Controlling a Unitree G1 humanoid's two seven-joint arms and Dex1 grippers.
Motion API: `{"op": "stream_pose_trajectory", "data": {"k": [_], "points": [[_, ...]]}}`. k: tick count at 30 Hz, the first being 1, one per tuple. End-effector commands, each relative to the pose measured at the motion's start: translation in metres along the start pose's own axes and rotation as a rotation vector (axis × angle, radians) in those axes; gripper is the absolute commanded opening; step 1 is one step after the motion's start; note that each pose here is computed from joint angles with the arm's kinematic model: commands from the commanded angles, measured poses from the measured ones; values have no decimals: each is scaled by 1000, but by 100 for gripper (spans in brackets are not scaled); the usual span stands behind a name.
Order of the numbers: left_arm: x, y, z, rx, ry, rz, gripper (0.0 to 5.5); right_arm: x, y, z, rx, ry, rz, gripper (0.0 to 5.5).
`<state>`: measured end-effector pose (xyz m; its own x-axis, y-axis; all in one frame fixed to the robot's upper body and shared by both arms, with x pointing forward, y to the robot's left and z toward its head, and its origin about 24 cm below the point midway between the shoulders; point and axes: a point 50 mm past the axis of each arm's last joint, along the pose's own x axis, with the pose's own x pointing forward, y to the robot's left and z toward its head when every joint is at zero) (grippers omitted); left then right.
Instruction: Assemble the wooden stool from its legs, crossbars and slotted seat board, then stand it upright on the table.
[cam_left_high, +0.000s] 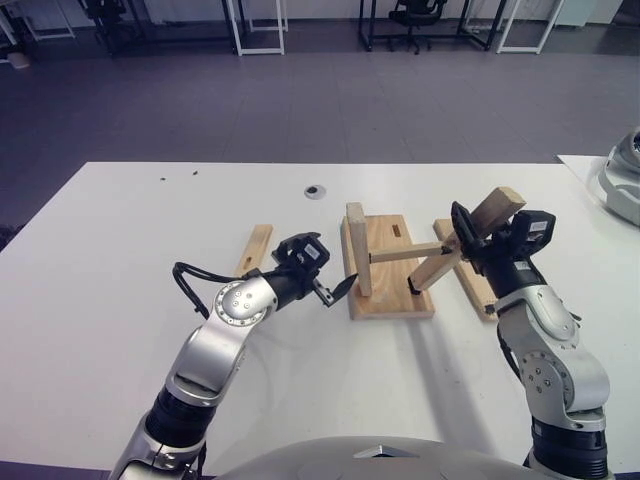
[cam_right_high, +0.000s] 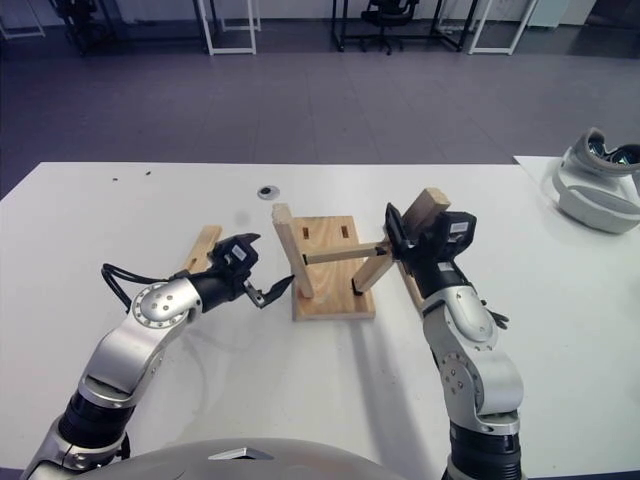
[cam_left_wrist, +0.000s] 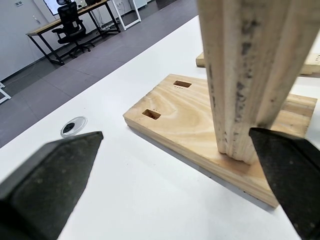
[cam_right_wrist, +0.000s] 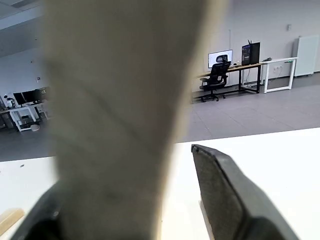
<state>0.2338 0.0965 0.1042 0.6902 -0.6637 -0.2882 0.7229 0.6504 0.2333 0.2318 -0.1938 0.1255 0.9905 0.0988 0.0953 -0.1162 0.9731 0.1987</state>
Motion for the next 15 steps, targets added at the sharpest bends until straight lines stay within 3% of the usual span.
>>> {"op": "stream_pose_trajectory", "data": {"k": [1,5,8,11,15], "points": [[-3,5,-1,9,15,15,540,2,-3,7,8,-53,0,287],[-15,13,5,2,-16,41,540,4,-4,27,67,-127,68,287],[-46,41,26,53,-76,75,540,4,0,47,123,-191,155,287],[-63,87,89,151,-250,155,540,6,0,77,232,-279,238,287],[-33,83,165,147,-404,-72,540,15,-14,82,261,-253,239,287]]}}
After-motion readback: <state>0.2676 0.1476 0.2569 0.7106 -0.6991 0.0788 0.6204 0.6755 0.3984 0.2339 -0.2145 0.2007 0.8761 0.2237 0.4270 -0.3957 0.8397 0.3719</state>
